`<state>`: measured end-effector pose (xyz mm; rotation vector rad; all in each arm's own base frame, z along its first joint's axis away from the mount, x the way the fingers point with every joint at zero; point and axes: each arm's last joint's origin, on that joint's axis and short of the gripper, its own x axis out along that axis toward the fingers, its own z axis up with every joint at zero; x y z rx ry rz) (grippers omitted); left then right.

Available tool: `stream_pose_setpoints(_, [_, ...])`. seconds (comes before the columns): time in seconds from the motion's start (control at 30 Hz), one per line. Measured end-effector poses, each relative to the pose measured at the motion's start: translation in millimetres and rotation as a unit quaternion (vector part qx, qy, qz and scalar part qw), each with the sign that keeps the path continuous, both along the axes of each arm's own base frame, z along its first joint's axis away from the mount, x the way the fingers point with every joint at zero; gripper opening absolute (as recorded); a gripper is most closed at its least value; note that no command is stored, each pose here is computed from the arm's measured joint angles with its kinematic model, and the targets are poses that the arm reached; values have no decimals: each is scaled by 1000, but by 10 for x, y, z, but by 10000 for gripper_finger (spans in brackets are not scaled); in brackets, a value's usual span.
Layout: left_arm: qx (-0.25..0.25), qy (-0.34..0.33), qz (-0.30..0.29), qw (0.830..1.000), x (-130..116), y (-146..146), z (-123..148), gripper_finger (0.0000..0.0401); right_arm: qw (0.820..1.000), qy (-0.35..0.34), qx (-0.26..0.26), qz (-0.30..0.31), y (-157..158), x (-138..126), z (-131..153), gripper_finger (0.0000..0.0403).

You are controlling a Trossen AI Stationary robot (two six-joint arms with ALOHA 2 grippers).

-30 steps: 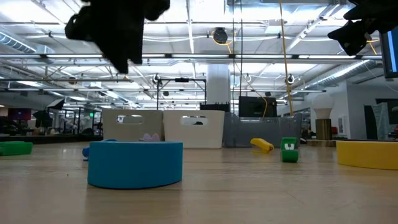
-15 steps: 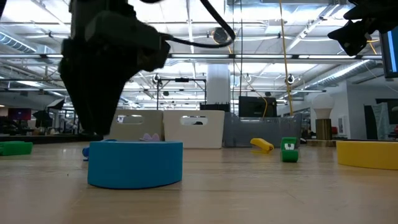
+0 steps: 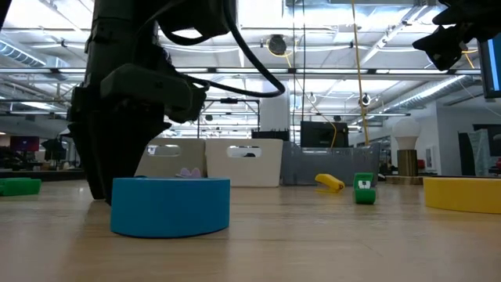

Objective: Pick and place Stapler, Stapler remover, tape
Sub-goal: Put the blue stapler into the gray bin

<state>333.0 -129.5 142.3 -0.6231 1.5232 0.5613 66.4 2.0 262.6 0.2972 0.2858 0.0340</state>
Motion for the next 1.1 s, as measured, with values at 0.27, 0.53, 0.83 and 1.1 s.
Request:
stream_pose_setpoints(0.27, [7,-11,-1,1000,14,-4,-4,196,1000,0,0,-1,0,0,0,215])
stream_pose_setpoints(0.53, [10,-14,1,1000,22,3,-11,116,1000,0,-1,-2,-1,0,0,215])
stream_pose_setpoints(0.83, [9,-16,14,1000,28,5,-12,70,1000,0,0,-2,-1,0,0,215])
stream_pose_setpoints(1.1, [13,-34,34,999,-8,22,132,73,1000,0,0,-2,-1,0,1,215])
